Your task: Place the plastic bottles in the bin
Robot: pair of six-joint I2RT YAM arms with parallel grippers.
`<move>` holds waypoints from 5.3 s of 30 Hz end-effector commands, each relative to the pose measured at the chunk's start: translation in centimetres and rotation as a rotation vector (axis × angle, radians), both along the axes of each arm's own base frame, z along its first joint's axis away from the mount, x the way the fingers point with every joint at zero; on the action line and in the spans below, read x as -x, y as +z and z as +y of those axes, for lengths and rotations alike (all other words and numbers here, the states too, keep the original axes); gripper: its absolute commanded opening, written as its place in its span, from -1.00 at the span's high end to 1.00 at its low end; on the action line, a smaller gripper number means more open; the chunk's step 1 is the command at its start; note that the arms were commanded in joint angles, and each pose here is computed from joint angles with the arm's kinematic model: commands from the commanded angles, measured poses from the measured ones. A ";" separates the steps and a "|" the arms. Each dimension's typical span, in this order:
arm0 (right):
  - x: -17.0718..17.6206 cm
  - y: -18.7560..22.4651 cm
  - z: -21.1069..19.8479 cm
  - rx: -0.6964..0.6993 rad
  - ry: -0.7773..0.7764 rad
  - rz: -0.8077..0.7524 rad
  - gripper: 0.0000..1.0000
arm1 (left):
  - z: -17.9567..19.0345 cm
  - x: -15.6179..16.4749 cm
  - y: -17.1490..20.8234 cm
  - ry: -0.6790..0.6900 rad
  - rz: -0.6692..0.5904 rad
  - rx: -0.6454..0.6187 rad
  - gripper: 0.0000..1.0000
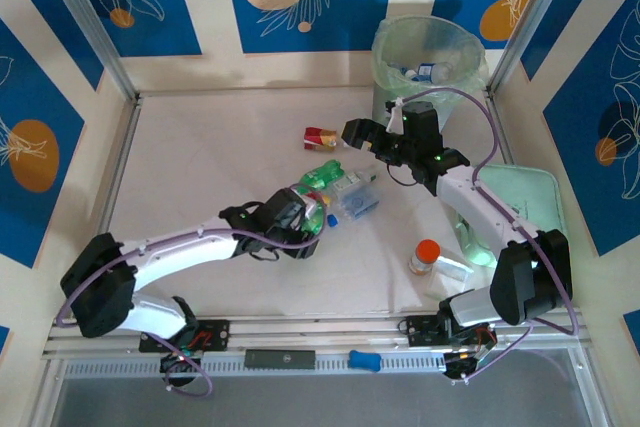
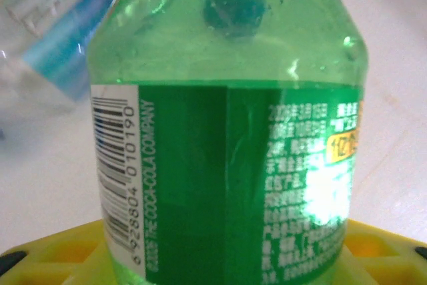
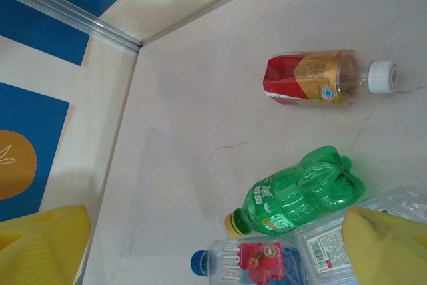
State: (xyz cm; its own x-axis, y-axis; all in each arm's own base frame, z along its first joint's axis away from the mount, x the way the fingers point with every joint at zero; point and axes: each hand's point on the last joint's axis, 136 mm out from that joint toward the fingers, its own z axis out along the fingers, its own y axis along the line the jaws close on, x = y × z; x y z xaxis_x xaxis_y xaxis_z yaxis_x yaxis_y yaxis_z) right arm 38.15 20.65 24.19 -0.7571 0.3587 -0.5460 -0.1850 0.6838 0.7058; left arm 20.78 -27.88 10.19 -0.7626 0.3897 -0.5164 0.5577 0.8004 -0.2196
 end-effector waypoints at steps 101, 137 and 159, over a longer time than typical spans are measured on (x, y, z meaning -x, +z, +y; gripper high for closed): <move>-15.1 16.2 -18.1 -0.055 -0.554 -0.330 0.00 | 10.2 -8.6 4.2 0.712 -0.086 0.505 -0.99; -18.3 14.9 -17.2 -0.033 -0.522 -0.210 -0.57 | 11.3 -7.8 4.0 0.735 -0.102 0.485 -0.99; -0.6 2.4 -10.5 0.042 -0.411 -0.025 -0.61 | 10.8 -10.5 3.8 0.727 -0.133 0.439 -0.99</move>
State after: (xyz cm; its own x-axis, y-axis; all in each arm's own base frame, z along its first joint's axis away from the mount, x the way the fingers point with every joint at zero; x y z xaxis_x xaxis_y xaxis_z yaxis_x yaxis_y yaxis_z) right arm 40.35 9.94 27.98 -0.5448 0.5970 -0.5888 0.0536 0.7256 0.6861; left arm 29.78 -16.87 12.19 -0.7050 -0.4153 -0.5750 -0.0430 0.8342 -0.5498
